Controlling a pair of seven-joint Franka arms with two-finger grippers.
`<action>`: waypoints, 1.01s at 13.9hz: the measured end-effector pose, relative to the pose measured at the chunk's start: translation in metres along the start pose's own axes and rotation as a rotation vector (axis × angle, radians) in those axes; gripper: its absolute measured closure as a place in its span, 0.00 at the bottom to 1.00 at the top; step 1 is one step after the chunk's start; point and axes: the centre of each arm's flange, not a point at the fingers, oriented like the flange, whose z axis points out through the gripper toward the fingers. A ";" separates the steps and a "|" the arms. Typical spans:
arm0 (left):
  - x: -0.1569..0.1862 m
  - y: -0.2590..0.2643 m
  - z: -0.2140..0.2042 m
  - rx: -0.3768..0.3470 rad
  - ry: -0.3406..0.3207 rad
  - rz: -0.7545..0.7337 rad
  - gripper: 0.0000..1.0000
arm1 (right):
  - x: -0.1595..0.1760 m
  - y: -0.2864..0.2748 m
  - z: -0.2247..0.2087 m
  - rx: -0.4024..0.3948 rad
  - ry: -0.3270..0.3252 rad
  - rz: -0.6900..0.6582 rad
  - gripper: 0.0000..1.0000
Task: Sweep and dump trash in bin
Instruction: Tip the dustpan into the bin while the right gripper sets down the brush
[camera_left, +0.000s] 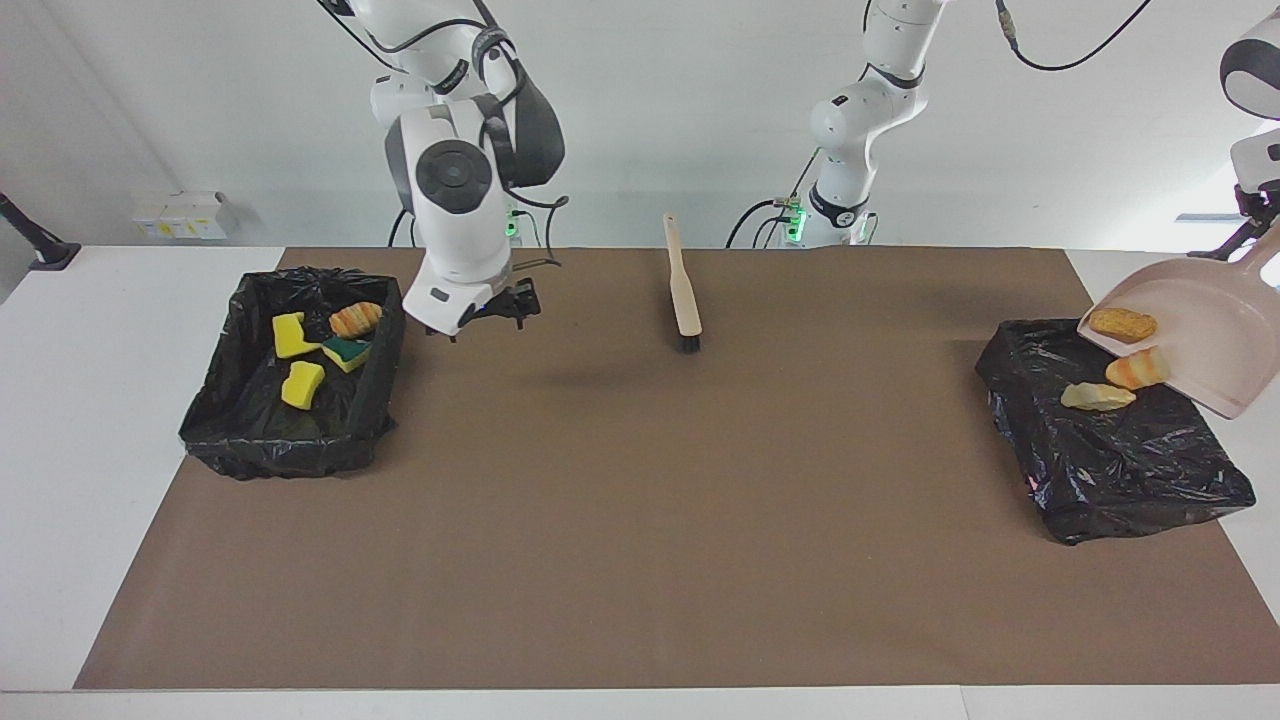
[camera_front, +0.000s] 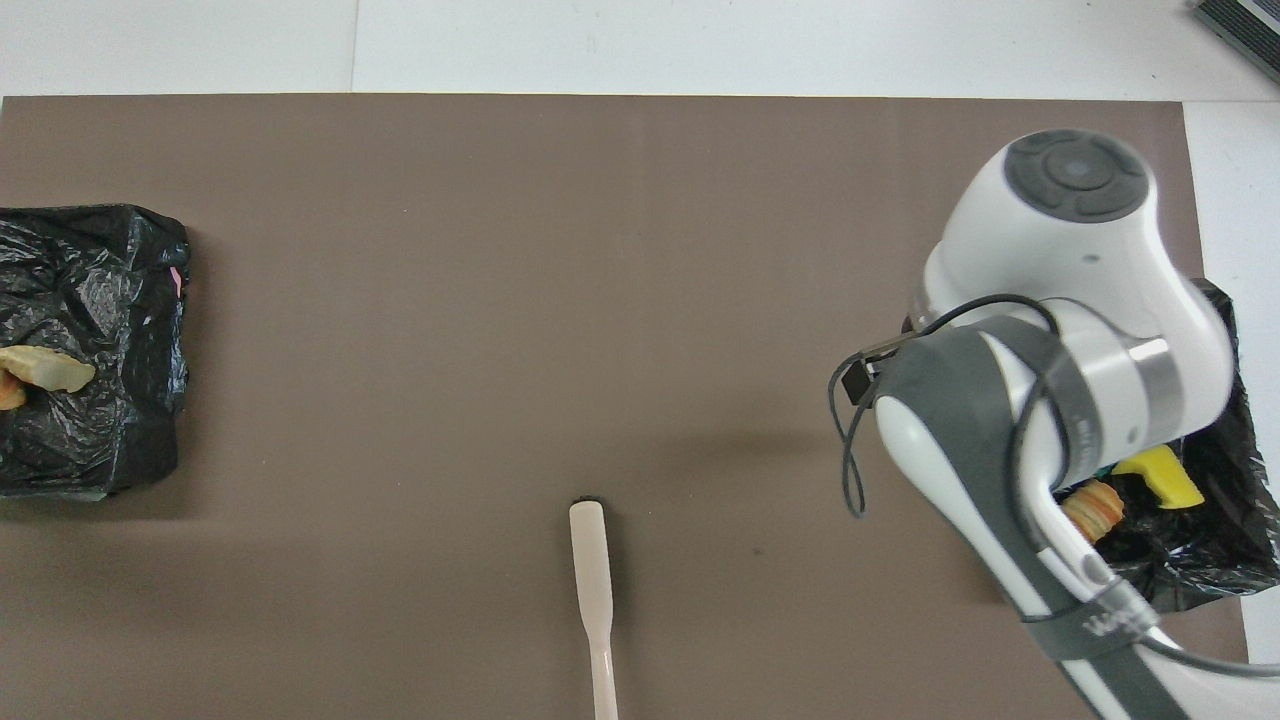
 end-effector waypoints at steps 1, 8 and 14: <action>0.003 -0.001 -0.002 0.008 -0.017 0.013 0.67 | -0.002 0.027 -0.013 0.004 0.029 0.023 0.00; 0.060 -0.015 -0.042 0.121 -0.139 0.132 0.67 | -0.021 0.126 -0.078 0.025 0.184 0.189 0.00; 0.064 -0.016 -0.102 0.197 -0.148 0.122 0.67 | -0.079 0.144 -0.108 0.077 0.176 0.255 0.00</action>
